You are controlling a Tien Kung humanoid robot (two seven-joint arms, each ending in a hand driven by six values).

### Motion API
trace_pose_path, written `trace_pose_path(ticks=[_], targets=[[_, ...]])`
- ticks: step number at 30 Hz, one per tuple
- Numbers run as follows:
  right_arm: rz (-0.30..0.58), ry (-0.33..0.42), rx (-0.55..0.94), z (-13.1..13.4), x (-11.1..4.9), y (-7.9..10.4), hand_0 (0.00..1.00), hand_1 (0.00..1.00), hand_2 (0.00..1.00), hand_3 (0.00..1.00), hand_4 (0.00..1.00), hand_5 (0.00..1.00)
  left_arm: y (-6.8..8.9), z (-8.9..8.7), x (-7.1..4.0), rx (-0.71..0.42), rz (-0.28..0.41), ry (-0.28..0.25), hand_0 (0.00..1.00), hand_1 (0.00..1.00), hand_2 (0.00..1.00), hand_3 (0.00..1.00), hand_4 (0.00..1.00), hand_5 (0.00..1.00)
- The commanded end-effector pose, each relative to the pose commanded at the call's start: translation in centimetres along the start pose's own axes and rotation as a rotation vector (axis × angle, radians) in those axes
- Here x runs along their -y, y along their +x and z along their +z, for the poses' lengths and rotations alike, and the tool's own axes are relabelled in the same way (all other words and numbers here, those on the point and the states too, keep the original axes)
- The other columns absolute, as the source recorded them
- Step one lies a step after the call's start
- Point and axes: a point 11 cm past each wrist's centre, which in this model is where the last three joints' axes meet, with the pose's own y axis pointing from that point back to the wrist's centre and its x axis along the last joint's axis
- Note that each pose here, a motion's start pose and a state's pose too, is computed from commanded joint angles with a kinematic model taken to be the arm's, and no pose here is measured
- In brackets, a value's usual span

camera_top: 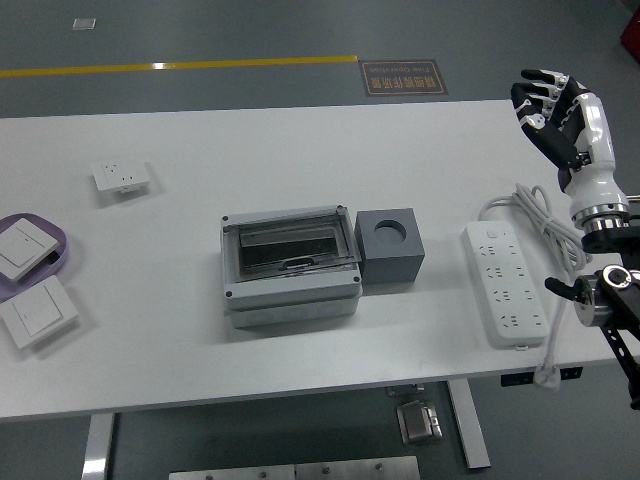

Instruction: Pick up the cylinder from the cube,place it in the box,flap close box

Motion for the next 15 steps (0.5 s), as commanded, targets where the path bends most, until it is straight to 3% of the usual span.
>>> trace_pose_path(ticks=[15], targets=[[0.033,0.01,0.001,0.0,-0.1,1.1,0.726,0.644,0.664,0.665,0.73,0.312,0.6,-0.2,0.0,0.011,0.01,0.004,0.629,0.62,0.554,0.635,0.707,0.331]])
